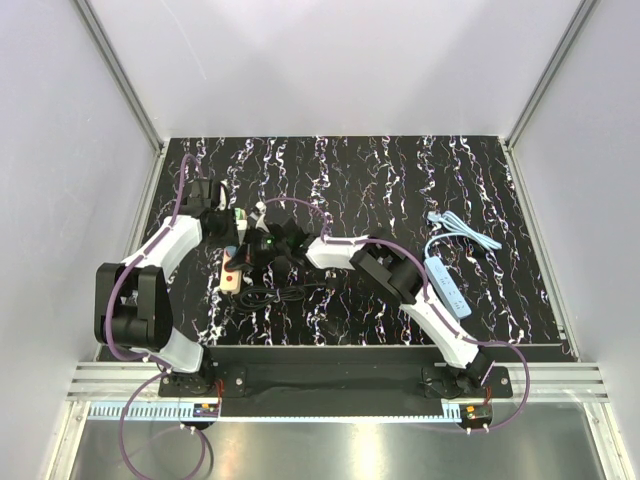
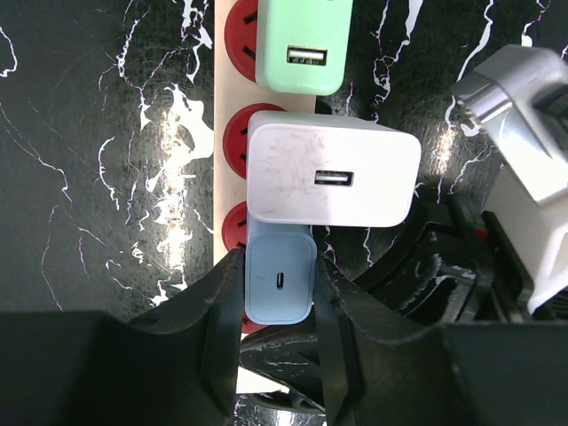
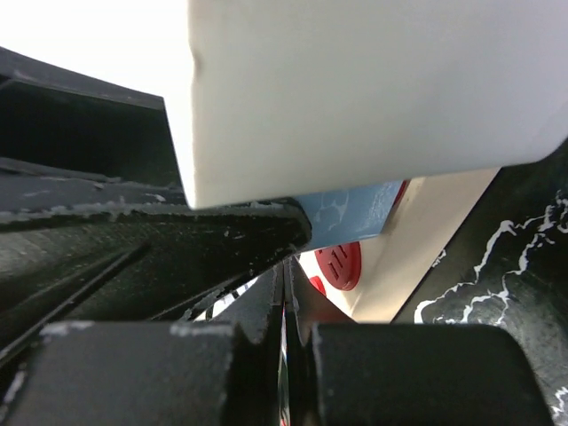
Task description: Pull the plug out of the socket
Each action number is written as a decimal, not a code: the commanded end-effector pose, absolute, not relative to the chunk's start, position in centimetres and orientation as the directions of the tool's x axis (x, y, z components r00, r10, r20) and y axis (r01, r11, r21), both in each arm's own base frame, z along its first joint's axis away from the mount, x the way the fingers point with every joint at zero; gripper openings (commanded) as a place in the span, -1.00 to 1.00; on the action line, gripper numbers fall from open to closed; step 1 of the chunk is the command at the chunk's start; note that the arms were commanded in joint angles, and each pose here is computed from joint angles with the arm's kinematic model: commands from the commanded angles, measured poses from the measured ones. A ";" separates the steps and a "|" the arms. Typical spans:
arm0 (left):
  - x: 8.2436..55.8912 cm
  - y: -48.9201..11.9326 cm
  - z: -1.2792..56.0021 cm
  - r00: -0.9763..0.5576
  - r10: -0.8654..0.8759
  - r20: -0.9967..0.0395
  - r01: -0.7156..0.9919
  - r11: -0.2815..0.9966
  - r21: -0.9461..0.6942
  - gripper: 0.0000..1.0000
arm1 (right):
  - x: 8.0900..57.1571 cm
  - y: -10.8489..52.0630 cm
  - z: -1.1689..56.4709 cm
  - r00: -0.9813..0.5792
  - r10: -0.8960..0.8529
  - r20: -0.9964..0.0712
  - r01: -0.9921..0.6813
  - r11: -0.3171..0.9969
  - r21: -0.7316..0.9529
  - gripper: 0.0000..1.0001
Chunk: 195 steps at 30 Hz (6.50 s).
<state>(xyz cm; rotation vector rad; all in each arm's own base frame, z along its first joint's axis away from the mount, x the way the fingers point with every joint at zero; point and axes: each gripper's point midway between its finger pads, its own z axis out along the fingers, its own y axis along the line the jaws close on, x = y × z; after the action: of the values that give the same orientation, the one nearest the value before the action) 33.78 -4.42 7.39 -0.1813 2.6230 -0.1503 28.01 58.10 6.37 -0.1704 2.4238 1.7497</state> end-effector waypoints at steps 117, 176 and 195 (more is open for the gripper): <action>35.4 -7.0 11.5 -0.857 -0.300 -0.418 -0.127 0.910 -0.394 -1.00 | 27.2 50.4 -10.1 -0.976 0.213 -0.052 0.138 0.782 0.608 -1.00; 33.5 -7.9 11.9 -0.799 -0.240 -0.552 -0.092 0.955 -0.283 -0.39 | 27.9 47.2 -5.2 -0.984 0.118 -0.134 0.007 0.775 0.632 -0.94; 30.9 -3.1 13.9 -0.731 -0.478 -0.488 -0.193 0.830 -0.523 -0.14 | 31.4 45.5 9.8 -0.910 -0.024 -0.414 -0.229 0.862 0.452 0.66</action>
<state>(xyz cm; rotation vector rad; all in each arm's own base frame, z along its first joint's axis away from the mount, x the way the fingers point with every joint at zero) 31.20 -1.12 15.75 -0.5111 2.3065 -0.4111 30.29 45.69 6.00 -0.1274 2.6857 0.8060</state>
